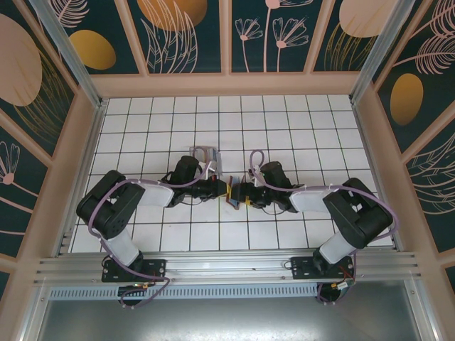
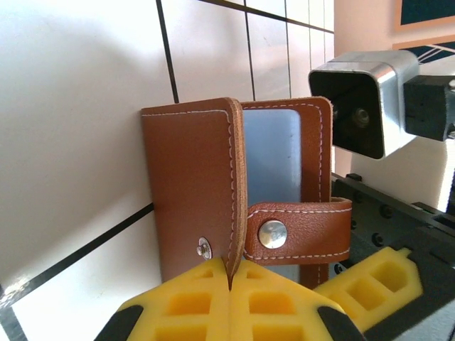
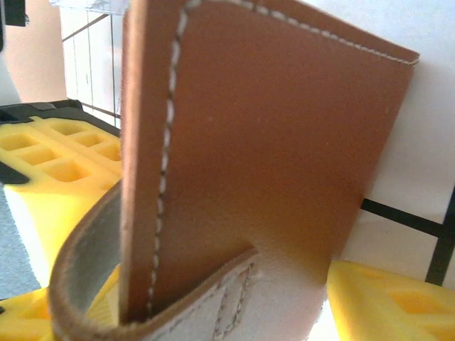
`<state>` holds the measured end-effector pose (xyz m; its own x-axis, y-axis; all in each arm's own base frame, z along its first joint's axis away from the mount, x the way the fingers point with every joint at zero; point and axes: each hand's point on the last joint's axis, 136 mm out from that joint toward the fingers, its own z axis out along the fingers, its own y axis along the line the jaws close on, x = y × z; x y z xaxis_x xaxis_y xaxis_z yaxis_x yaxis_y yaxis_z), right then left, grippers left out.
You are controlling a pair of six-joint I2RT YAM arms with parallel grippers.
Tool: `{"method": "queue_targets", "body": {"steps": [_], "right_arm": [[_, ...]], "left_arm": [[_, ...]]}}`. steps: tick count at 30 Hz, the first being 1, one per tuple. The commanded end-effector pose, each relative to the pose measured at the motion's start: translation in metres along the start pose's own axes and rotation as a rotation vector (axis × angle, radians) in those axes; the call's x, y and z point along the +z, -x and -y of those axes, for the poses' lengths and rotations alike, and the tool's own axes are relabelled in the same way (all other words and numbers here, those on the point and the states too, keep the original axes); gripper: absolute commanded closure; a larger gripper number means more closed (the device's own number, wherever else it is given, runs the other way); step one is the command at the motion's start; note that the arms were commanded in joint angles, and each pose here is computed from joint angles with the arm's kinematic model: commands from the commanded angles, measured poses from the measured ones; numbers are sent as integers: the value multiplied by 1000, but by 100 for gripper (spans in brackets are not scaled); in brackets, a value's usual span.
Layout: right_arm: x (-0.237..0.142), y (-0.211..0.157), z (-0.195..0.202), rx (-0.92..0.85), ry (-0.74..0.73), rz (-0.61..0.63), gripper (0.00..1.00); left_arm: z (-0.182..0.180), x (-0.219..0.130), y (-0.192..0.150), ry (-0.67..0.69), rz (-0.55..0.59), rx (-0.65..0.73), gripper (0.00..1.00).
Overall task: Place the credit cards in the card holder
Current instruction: Open the card holder at the center of the table.
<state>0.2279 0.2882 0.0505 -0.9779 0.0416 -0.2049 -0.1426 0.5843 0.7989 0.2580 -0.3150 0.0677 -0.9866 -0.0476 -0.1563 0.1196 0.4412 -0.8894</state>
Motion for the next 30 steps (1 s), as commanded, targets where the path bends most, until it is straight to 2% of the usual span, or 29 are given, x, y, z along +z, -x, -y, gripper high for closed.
{"method": "queue_targets", "body": {"steps": [1,13,21,30], "right_arm": [[6,6,-8,-31,20,13,33],[9,2,8,-3,-21,17,45],[9,2,10,5,-22,21,58],[9,2,13,12,-33,23,63]], "left_arm": [[12,2,-2,-68,-19,15,100],[9,3,-5,-71,-26,2,100],[3,3,-5,-36,-28,15,92],[1,-6,3,-13,-4,33,68]]}}
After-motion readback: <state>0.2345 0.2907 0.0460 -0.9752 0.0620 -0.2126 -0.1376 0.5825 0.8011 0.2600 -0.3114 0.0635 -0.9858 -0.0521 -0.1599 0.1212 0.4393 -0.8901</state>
